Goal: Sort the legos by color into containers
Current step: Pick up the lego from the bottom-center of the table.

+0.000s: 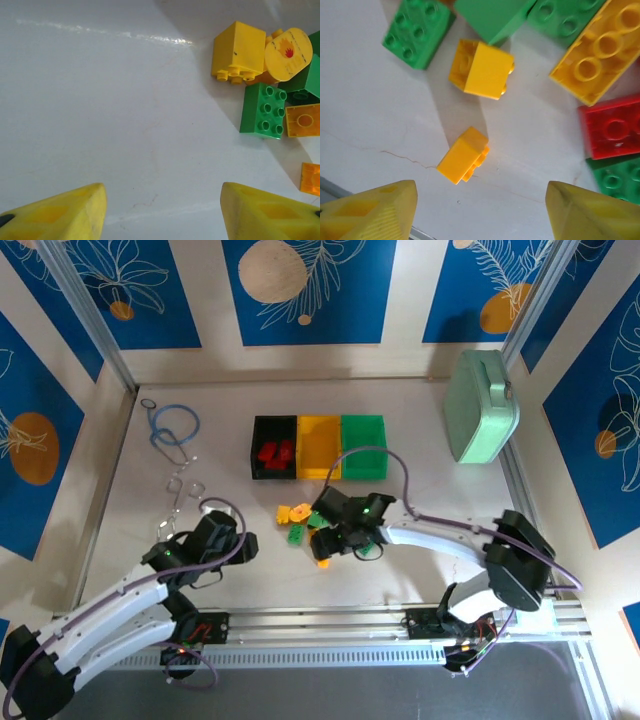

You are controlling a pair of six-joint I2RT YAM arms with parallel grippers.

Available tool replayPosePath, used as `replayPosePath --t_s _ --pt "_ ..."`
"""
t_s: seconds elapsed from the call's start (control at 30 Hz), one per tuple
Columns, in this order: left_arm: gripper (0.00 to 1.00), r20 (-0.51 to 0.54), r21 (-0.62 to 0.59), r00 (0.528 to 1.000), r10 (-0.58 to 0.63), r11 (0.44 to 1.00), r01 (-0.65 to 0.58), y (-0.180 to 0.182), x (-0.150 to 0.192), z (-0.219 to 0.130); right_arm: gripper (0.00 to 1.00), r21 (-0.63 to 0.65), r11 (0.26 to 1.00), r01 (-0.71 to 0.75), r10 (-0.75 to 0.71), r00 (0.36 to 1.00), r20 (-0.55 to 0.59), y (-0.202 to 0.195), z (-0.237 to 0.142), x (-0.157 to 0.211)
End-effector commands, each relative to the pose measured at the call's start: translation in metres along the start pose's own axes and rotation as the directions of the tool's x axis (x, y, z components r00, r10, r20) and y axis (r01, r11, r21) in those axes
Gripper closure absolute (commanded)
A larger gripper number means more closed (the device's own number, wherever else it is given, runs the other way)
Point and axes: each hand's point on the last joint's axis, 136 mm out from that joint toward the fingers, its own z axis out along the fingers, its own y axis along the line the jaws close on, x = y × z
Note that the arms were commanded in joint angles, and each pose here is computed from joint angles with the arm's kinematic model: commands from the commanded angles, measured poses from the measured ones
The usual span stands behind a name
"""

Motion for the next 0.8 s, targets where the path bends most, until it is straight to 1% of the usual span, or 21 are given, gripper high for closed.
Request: replayPosePath --t_s 0.0,0.27,0.47,0.57,0.63,0.77 --pt "0.39 0.001 -0.03 0.999 -0.044 0.999 0.044 0.012 0.009 -0.003 0.33 0.019 0.999 -0.029 0.03 0.999 -0.042 0.009 0.009 0.004" --pt "0.4 -0.006 -0.034 0.999 -0.047 0.998 0.047 0.013 0.011 0.0 0.39 0.04 0.999 -0.035 0.04 0.992 -0.116 0.021 0.033 0.009" --pt "0.41 -0.006 -0.04 0.999 -0.047 0.998 0.047 0.016 0.013 0.0 0.51 0.071 0.996 -0.051 0.061 0.988 -0.141 0.018 0.043 0.015" --pt "0.41 -0.003 -0.041 0.999 -0.048 0.998 0.048 0.017 0.013 0.0 0.61 0.085 0.995 -0.057 0.068 0.99 -0.127 0.016 0.041 0.012" --pt "0.42 -0.004 -0.042 0.999 -0.049 0.998 0.049 0.017 0.014 0.0 0.67 0.091 0.994 -0.059 0.068 0.993 -0.099 0.016 0.034 0.006" --pt "0.42 -0.004 -0.016 0.999 -0.046 0.999 0.046 0.012 0.014 0.0 0.71 0.078 0.996 -0.05 0.053 0.998 -0.027 0.021 0.013 -0.013"
